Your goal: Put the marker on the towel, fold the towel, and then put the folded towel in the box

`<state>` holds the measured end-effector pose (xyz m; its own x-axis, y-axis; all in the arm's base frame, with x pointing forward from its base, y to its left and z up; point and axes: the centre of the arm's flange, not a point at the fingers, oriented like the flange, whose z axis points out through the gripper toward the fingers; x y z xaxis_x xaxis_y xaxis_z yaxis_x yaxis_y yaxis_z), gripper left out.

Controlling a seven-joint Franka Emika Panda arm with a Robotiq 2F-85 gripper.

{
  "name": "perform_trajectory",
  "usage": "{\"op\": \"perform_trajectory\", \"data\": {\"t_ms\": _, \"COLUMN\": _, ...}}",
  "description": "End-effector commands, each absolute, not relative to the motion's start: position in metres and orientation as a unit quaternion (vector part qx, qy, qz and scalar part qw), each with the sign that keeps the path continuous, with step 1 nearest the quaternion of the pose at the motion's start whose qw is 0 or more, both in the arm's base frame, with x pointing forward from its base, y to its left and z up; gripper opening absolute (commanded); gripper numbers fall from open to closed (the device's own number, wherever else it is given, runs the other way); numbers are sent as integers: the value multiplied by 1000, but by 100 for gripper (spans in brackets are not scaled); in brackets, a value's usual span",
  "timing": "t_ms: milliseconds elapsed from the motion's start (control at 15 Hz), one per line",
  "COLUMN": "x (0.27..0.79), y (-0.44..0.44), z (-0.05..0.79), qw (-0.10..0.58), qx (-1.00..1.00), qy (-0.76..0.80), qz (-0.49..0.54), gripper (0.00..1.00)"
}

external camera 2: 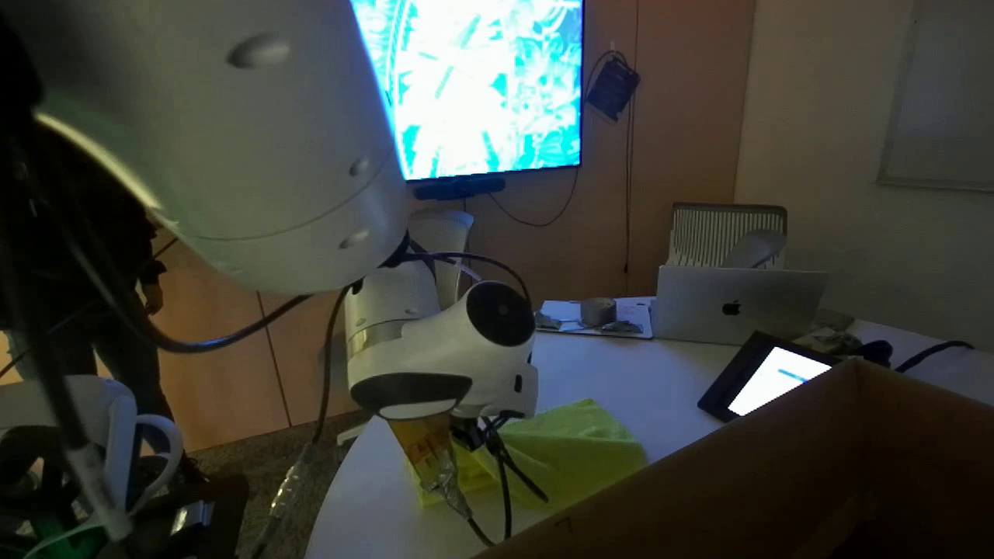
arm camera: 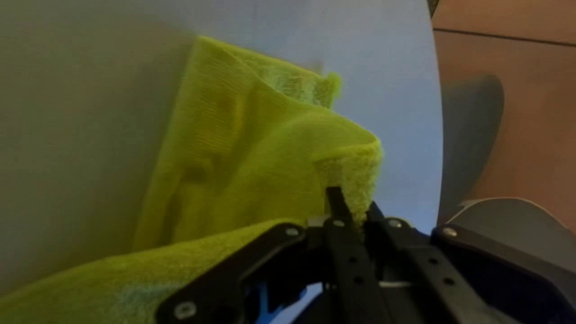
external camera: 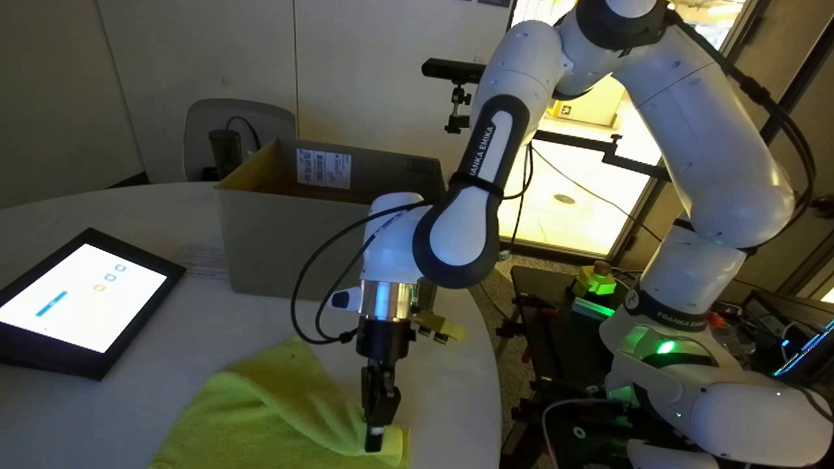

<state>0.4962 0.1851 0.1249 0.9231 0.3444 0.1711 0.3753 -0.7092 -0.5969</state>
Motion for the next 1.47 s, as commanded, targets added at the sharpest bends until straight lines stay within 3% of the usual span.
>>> {"op": "perform_trajectory", "data": {"t_ms": 0, "x": 498, "y": 241, "z": 131, "qw": 327, "qx": -908, "qy": -262, "qz": -7, "gripper": 6}}
{"op": "perform_trajectory", "data": {"t_ms": 400, "x": 472, "y": 309, "z": 100, "qw": 273, "qx": -901, "qy": -334, "qz": 43, "gripper": 6}}
{"op": "perform_trajectory", "data": {"t_ms": 800, "x": 467, "y": 316, "z": 65, "qw": 211, "qx": -908, "qy": -355, "qz": 64, "gripper": 9}}
{"op": "perform_trajectory", "data": {"t_ms": 867, "x": 468, "y": 317, "z": 67, "qw": 208, "qx": -909, "qy": -355, "qz": 65, "gripper": 31}}
{"op": "perform_trajectory", "data": {"t_ms": 933, "x": 469, "y": 318, "z": 69, "qw": 205, "qx": -910, "qy": -356, "qz": 65, "gripper": 34}}
{"op": "perform_trajectory", "data": {"t_ms": 1400, "x": 481, "y": 319, "z": 103, "qw": 191, "qx": -910, "qy": -364, "qz": 47, "gripper": 90}}
